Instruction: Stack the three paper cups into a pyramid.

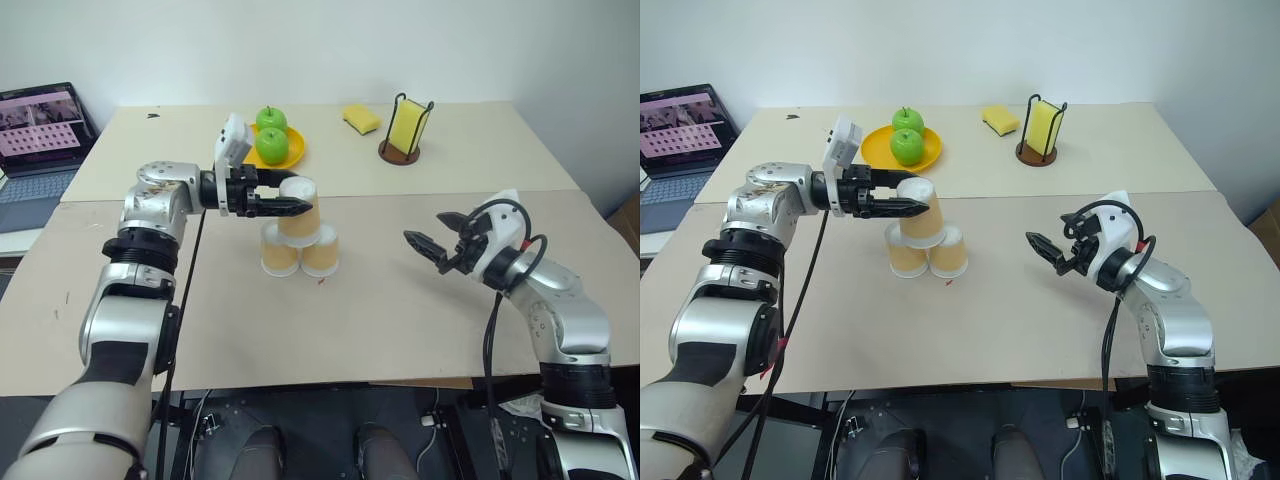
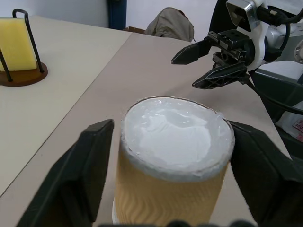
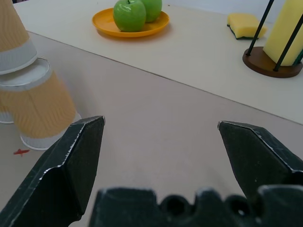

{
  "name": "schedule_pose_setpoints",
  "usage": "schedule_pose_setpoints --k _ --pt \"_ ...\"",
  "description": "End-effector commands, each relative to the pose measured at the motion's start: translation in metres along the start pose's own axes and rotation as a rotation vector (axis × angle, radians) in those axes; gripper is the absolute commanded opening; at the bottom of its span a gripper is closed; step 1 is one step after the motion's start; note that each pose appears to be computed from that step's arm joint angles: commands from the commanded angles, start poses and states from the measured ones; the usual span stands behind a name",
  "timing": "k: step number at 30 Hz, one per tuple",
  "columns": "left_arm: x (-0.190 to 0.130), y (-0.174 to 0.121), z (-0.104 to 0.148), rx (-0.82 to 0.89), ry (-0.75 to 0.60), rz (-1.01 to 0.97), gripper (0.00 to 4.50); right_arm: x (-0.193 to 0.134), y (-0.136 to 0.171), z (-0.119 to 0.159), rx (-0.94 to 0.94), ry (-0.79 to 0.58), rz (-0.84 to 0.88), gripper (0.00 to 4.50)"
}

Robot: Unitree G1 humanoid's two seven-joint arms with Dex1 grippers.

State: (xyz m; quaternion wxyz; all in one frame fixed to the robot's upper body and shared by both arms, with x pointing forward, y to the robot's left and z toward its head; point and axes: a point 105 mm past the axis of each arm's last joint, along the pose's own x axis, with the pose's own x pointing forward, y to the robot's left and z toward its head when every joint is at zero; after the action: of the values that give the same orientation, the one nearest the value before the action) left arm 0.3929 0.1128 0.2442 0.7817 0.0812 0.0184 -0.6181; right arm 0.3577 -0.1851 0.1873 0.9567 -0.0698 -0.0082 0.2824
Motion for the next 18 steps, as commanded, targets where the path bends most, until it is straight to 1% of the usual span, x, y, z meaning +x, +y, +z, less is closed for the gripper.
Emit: schedule_pose_setpoints --k 1,18 --pt "-0.002 0.0 0.012 0.043 -0.027 0.005 4.48 -0.005 0.0 0.015 -0.038 -0.043 -0.004 4.5" --pt "-0.017 0.0 0.036 0.064 -0.088 0.032 4.48 0.004 0.005 0.01 -0.029 -0.041 0.031 4.5"
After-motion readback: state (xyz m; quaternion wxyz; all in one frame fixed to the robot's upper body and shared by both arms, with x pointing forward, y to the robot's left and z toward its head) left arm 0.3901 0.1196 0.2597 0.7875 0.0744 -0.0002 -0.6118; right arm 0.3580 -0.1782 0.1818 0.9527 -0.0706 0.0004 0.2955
